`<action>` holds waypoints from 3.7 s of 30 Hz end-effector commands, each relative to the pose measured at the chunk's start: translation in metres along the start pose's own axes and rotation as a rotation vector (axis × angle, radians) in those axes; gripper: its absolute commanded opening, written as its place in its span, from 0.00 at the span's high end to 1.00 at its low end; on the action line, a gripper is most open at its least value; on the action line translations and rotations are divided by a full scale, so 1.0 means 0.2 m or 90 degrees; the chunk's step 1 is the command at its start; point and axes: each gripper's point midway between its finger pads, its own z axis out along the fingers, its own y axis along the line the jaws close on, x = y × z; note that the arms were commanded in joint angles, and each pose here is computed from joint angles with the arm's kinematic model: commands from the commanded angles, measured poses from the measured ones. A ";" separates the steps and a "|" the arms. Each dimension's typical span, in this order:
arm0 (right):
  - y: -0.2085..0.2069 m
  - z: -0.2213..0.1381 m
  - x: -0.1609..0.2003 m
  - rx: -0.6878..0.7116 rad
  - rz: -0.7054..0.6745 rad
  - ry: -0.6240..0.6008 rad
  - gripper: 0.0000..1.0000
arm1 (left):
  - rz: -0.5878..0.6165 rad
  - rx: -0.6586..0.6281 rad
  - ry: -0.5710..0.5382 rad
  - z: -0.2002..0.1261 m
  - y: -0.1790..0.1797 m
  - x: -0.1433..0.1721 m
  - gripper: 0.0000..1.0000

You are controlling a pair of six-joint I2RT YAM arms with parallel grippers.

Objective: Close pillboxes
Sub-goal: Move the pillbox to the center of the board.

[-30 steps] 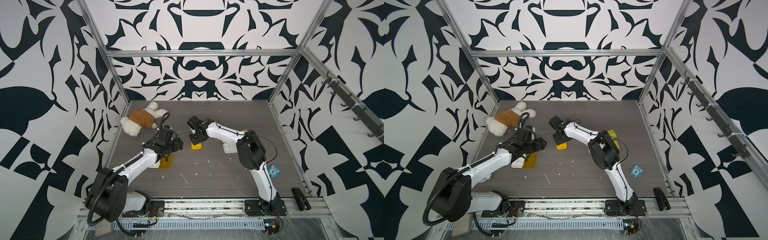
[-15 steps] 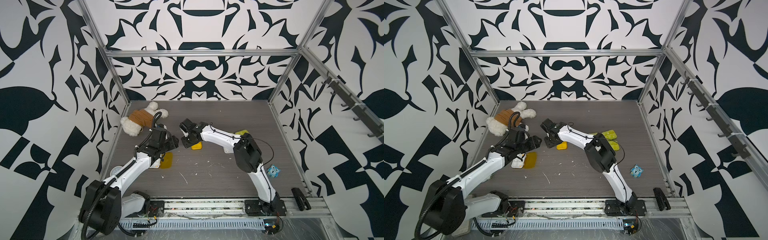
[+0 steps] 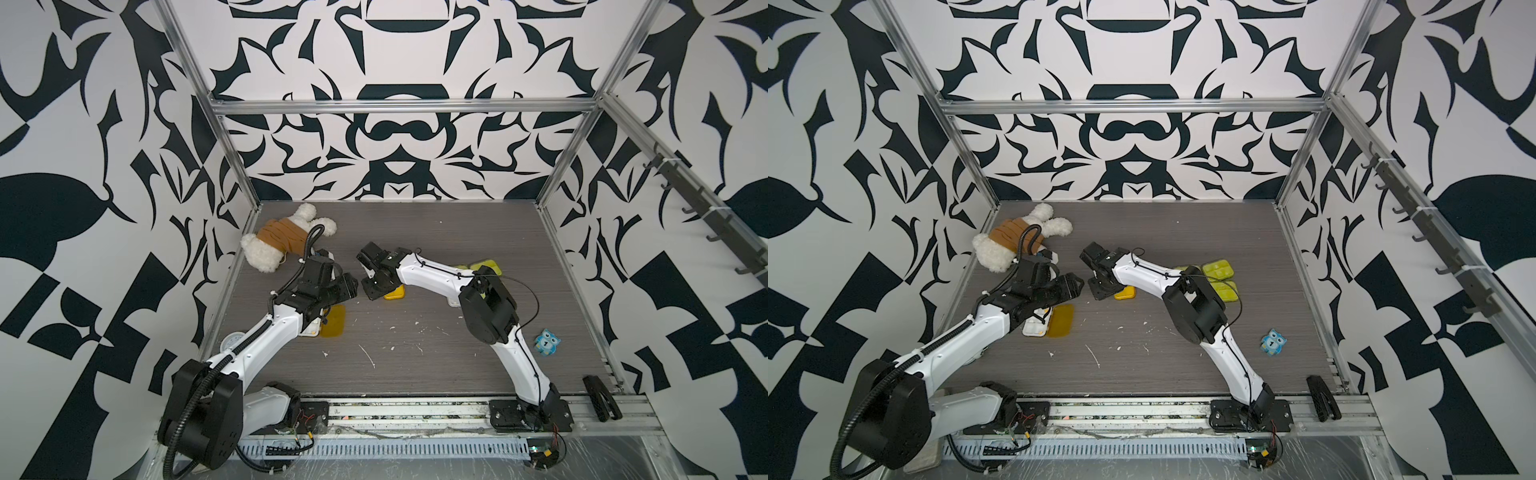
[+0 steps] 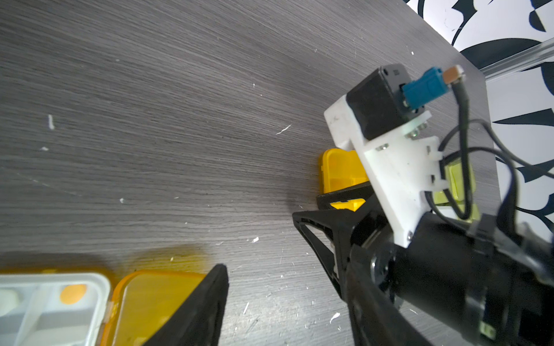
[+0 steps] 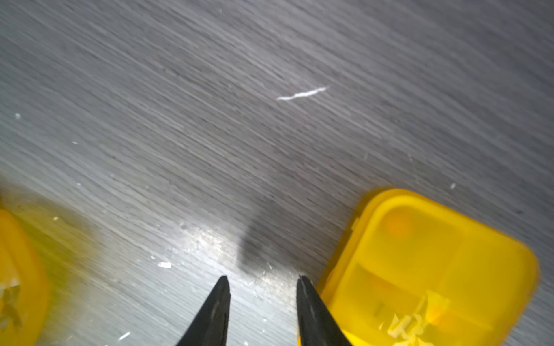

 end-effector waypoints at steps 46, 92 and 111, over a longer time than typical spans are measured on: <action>-0.54 -0.10 -0.39 0.146 0.046 -0.095 0.43 | 0.009 -0.004 0.024 -0.01 0.00 0.02 0.35; -0.13 -0.46 -0.11 0.024 -0.018 -0.152 0.49 | -0.397 -0.213 -0.035 -0.11 0.84 -0.02 0.31; -0.18 -0.55 -0.08 0.038 -0.020 -0.175 0.48 | -0.454 -0.163 0.050 0.00 0.81 0.20 0.32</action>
